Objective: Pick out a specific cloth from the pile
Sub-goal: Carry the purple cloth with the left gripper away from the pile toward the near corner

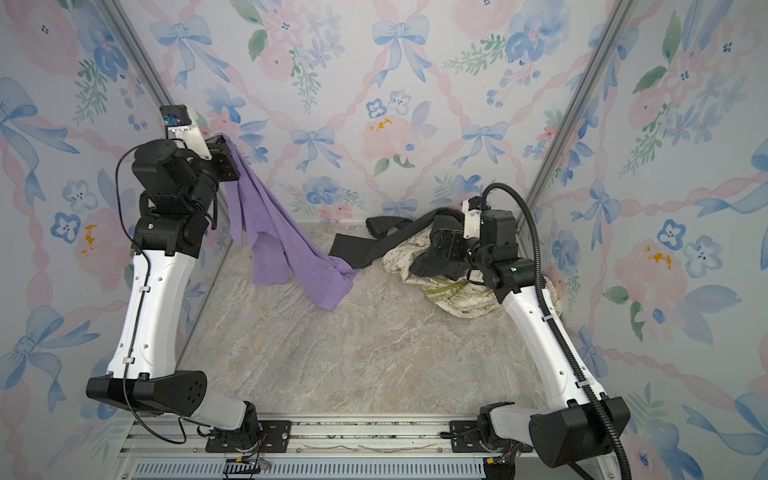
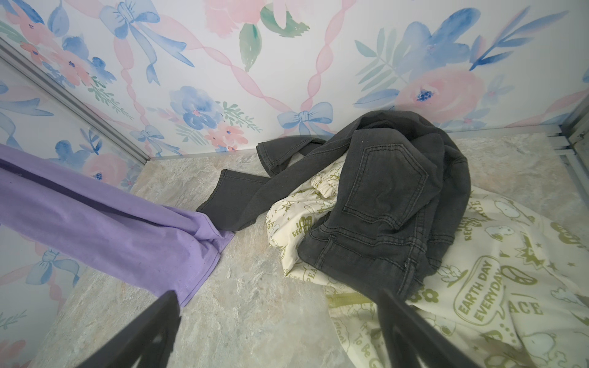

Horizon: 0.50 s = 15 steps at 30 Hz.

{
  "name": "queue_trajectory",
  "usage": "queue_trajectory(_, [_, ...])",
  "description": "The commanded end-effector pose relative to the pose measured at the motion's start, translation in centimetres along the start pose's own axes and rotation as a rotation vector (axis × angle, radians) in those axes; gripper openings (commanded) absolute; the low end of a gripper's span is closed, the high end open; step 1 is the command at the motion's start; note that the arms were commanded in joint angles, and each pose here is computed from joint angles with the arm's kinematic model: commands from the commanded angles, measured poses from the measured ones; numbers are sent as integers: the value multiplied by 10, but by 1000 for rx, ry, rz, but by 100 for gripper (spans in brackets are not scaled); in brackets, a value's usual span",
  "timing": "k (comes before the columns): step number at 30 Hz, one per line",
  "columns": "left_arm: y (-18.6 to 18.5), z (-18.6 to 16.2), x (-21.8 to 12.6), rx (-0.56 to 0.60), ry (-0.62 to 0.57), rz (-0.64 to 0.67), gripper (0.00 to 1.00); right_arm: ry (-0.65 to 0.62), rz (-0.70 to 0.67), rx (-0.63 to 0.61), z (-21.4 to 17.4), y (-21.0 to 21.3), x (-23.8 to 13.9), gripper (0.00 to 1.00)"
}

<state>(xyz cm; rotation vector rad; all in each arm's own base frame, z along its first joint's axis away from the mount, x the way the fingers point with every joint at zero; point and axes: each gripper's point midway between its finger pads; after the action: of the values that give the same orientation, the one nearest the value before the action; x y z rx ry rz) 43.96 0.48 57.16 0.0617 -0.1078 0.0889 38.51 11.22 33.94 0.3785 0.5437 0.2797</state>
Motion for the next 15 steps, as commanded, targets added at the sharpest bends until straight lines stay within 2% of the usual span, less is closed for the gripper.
queue_trajectory(1, [23, 37, -8, 17, -104, 70, 0, -24, 45, -37, 12, 15, -4, 100])
queue_trajectory(9, [26, 30, 13, 16, -94, 53, 0, -8, 113, -98, 7, 35, -11, 97])
queue_trajectory(15, [32, 33, 26, 36, -106, 67, 0, 55, 135, -175, -19, 58, -13, 97])
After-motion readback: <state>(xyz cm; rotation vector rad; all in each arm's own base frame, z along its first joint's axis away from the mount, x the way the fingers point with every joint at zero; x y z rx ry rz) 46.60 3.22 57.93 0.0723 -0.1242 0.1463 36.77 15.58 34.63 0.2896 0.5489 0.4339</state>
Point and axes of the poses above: each gripper's point midway between its finger pads, its own x axis out along the fingers, its own y axis along the line the jaws close on, z = x × y, and after that the axes turned 7 degrees about x, right-handed
